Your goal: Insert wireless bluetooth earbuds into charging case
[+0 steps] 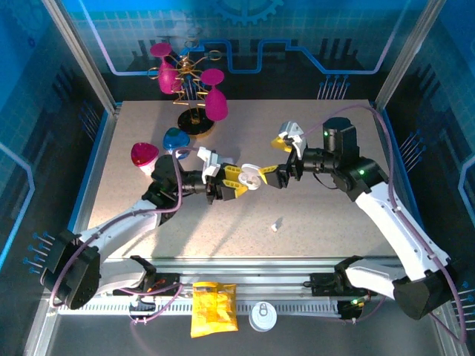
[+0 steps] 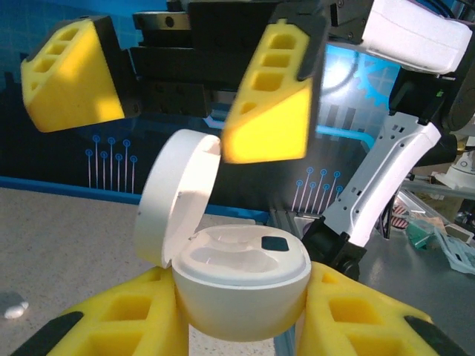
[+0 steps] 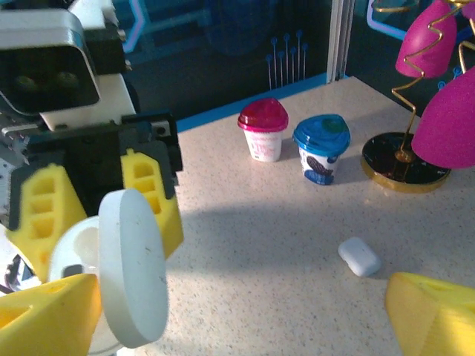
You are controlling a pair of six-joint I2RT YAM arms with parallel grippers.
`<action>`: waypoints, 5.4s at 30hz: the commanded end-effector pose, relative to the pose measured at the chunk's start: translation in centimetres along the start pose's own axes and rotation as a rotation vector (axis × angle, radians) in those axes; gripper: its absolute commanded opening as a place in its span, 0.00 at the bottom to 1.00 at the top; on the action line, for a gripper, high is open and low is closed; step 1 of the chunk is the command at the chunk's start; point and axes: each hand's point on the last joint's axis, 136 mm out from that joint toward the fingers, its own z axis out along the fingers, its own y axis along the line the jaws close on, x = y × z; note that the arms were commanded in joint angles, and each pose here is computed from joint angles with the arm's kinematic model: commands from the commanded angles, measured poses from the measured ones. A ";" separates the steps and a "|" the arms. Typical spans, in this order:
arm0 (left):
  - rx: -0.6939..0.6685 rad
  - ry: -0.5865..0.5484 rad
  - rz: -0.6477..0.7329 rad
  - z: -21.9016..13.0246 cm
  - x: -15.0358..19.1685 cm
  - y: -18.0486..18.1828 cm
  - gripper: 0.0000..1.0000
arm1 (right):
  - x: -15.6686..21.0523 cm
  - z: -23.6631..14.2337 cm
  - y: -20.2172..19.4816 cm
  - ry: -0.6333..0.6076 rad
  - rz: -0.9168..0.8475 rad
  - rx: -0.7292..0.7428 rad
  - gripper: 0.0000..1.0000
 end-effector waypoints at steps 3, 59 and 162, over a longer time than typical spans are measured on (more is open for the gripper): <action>-0.052 -0.072 0.064 -0.4 -1.7 1.0 0.26 | -2.7 -1.4 1.1 -0.131 0.003 -0.029 1.00; -0.052 -0.108 -0.001 -1.6 -1.5 -0.5 0.58 | -2.5 1.9 5.9 -0.138 -0.199 -0.181 0.00; -0.099 -0.096 0.011 -1.8 -0.1 0.2 0.36 | 24.9 -2.6 -24.9 0.873 0.383 0.931 0.54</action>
